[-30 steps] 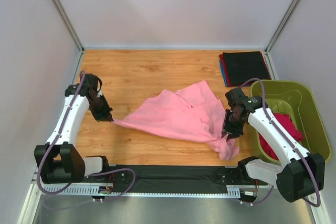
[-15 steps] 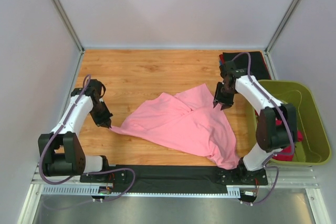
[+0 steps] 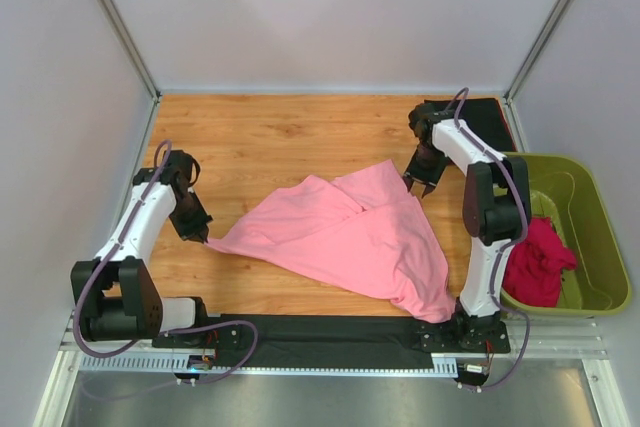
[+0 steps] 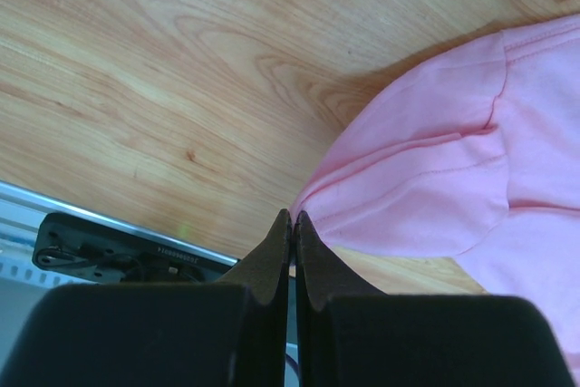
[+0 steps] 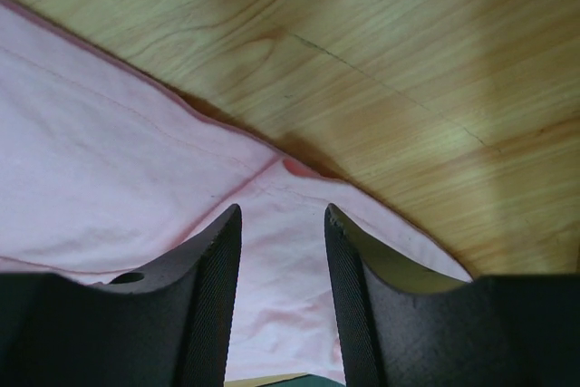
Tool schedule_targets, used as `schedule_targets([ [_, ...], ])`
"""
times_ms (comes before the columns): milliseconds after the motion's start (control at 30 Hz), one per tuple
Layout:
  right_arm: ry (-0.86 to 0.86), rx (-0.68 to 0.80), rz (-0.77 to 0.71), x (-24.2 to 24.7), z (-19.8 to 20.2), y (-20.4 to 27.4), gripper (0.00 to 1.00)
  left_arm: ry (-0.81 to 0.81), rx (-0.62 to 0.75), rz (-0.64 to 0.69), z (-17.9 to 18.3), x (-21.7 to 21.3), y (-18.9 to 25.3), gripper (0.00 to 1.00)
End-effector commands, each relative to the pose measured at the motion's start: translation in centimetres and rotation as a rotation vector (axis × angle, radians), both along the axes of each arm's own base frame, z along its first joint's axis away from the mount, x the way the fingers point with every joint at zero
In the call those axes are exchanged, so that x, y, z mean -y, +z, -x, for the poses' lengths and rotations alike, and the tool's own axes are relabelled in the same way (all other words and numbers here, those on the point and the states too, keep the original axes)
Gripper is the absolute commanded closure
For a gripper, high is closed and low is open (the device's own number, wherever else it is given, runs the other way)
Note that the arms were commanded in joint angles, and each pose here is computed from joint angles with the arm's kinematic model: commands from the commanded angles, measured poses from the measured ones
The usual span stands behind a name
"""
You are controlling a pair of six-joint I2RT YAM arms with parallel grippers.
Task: Fold and stack the t-shirts
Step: Flatten the tshirt out
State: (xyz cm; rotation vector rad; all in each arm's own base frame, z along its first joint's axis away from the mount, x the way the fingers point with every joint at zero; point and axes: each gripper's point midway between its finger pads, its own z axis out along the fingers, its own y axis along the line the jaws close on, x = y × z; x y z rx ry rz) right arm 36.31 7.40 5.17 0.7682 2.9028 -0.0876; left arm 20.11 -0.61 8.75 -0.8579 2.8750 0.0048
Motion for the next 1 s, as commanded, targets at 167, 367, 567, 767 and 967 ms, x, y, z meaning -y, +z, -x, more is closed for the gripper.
schedule_targets([
  [167,-0.164,-0.07,0.079,0.9,0.2,-0.7,0.57,0.015,0.055,0.015,0.0,0.2,0.6,1.0],
  [367,-0.199,-0.078,0.09,0.9,0.2,-1.2,0.57,0.007,0.055,0.025,0.3,0.4,0.4,1.0],
  [567,-0.226,-0.071,0.094,0.9,-0.2,-1.4,0.57,0.003,0.074,0.028,0.2,0.5,0.6,1.0],
  [767,-0.238,-0.077,0.103,1.0,-0.5,-1.7,0.57,-0.001,0.074,0.026,0.1,0.4,0.5,1.0],
  [967,-0.26,-0.082,0.105,0.8,-0.8,-1.8,0.58,-0.004,0.073,0.026,0.0,0.4,0.4,1.0],
])
